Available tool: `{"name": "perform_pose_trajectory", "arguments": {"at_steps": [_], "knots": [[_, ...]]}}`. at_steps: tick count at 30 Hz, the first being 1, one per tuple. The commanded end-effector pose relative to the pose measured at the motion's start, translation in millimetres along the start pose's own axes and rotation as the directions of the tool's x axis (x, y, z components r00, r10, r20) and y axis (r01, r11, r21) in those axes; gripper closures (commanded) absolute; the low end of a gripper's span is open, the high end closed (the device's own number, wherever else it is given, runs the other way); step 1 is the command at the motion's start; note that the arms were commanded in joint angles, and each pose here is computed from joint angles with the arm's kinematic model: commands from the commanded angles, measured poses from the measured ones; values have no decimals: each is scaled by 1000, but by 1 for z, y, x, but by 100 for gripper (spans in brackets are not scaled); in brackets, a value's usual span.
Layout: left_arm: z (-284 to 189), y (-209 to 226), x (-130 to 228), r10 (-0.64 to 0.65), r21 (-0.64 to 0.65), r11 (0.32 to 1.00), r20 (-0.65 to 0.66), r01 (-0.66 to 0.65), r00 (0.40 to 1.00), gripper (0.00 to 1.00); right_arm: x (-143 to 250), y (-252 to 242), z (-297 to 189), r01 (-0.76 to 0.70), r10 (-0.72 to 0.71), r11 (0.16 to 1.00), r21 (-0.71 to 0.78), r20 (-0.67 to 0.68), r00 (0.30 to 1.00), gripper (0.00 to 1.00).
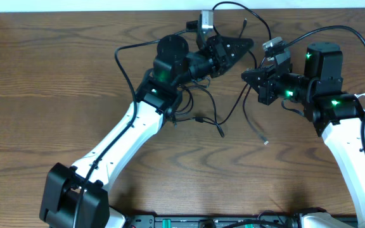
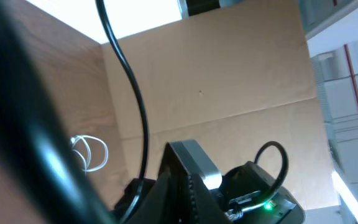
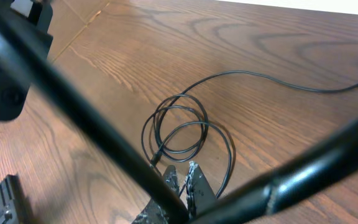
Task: Untangle cables
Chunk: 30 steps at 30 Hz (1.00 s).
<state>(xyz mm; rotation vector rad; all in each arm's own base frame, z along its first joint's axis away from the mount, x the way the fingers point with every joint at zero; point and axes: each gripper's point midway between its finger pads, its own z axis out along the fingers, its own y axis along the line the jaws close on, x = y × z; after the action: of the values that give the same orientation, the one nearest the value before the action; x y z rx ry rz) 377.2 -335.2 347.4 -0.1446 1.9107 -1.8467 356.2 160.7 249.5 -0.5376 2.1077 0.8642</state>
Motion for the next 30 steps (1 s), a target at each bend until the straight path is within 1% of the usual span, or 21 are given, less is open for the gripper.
{"name": "perform_pose_trajectory", "arguments": {"at_steps": [1, 2, 3, 4, 7, 9, 10, 12, 16, 18, 19, 20, 21, 22, 23, 24, 25, 26, 27, 29, 30], "knots": [[-8, 14, -13, 128, -53, 990, 2, -128, 992, 78, -7, -15, -4, -2, 1, 994, 107, 15, 1000, 99], [-12, 28, -15, 163, -103, 981, -8, -163, 987, 76, -5, -27, -5, -18, 16, 984, 179, 12, 1000, 99], [-20, 55, -17, 208, -203, 956, -33, -210, 978, 66, -1, -45, -10, -29, 30, 959, 281, 0, 1000, 99], [-26, 70, -19, 221, -260, 939, -45, -225, 974, 62, 2, -51, -12, -33, 37, 947, 320, -7, 999, 99], [-47, 109, -23, 249, -408, 875, -85, -261, 965, 53, 10, -68, -19, -39, 57, 907, 419, -29, 998, 99], [-59, 126, -25, 263, -470, 836, -112, -284, 958, 50, 11, -76, -22, -39, 60, 885, 463, -31, 998, 99], [-71, 140, -26, 266, -523, 799, -136, -297, 954, 48, 10, -81, -26, -39, 59, 871, 490, -25, 998, 99], [-94, 164, -24, 242, -605, 736, -182, -303, 953, 38, 2, -88, -35, -47, 57, 852, 521, -3, 998, 99], [-134, 194, -14, 138, -709, 652, -237, -268, 962, 38, -27, -115, -78, -131, 88, 747, 652, 99, 991, 99], [-167, 214, -11, 91, -804, 535, -250, -259, 964, 39, -45, -127, -110, -166, 83, 683, 711, 151, 985, 99], [-176, 220, -12, 84, -832, 492, -247, -255, 965, 39, -51, -131, -120, -178, 80, 663, 728, 167, 983, 99], [-194, 228, -14, 72, -881, 405, -236, -244, 969, 39, -60, -137, -141, -201, 75, 627, 753, 198, 977, 99], [-206, 233, -14, 68, -907, 343, -236, -245, 969, 40, -64, -140, -152, -214, 74, 607, 766, 213, 974, 98], [-218, 237, -14, 65, -923, 283, -253, -261, 965, 40, -70, -148, -178, -245, 71, 549, 799, 247, 966, 98], [-222, 238, -13, 61, -926, 263, -264, -271, 962, 40, -71, -151, -188, -256, 69, 523, 813, 258, 964, 99], [-229, 240, -11, 48, -934, 233, -269, -272, 962, 40, -71, -162, -216, -292, 70, 433, 853, 291, 954, 99], [-230, 240, -9, 41, -934, 230, -270, -272, 962, 40, -69, -167, -227, -317, 76, 387, 866, 312, 947, 99], [-232, 241, -7, 29, -936, 225, -272, -271, 962, 40, -62, -176, -247, -359, 91, 303, 883, 348, 933, 99], [-233, 241, -5, 23, -937, 222, -273, -271, 962, 40, -55, -182, -260, -388, 105, 250, 887, 374, 922, 99], [-234, 241, -4, 15, -938, 219, -274, -270, 962, 40, -29, -197, -284, -462, 176, 132, 877, 438, 882, 99], [-236, 241, -4, 15, -939, 212, -273, -270, 962, 40, -22, -202, -288, -474, 198, 110, 874, 448, 872, 99]]}}
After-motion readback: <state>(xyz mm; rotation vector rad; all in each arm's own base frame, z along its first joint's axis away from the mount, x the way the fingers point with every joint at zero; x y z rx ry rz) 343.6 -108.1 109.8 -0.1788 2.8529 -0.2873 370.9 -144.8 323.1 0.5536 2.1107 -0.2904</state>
